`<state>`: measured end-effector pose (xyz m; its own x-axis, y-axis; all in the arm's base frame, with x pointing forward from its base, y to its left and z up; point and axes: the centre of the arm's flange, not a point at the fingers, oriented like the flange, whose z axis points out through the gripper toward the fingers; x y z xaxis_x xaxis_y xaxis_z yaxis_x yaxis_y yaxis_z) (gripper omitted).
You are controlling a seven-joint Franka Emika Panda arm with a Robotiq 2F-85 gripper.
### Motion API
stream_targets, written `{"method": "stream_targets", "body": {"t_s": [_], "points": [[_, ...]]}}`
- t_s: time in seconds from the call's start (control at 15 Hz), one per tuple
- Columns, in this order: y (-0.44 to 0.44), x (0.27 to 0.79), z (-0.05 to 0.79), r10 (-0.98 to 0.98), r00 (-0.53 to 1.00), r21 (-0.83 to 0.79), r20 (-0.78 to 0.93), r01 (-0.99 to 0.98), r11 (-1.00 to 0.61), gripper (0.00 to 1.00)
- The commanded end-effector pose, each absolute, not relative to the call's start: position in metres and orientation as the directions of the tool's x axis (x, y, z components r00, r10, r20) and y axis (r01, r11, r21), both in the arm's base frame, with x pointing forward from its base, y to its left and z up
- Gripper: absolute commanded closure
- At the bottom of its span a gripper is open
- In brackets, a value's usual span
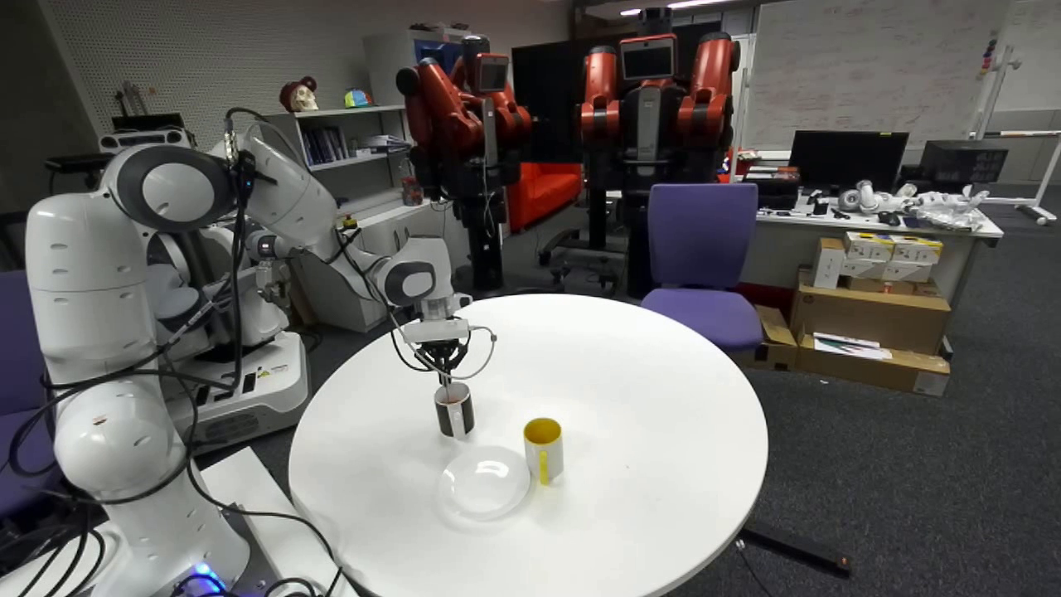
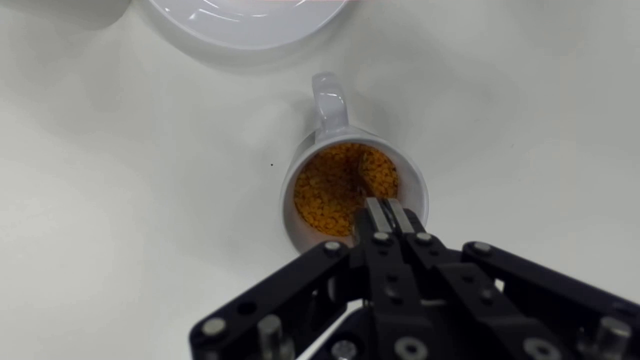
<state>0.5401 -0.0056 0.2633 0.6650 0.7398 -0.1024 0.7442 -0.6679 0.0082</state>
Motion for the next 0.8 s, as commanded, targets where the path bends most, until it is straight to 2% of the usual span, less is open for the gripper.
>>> {"method": "stream_targets", "body": {"t_s": [0.0, 0.73], "points": [[-0.005, 0.544, 0.271, 0.746, 0.658, -0.005, -0.099, 0.750, -0.662, 0.99], [-0.016, 0.549, 0.274, 0.729, 0.679, 0.008, -0.094, 0.732, -0.681, 0.99]]}}
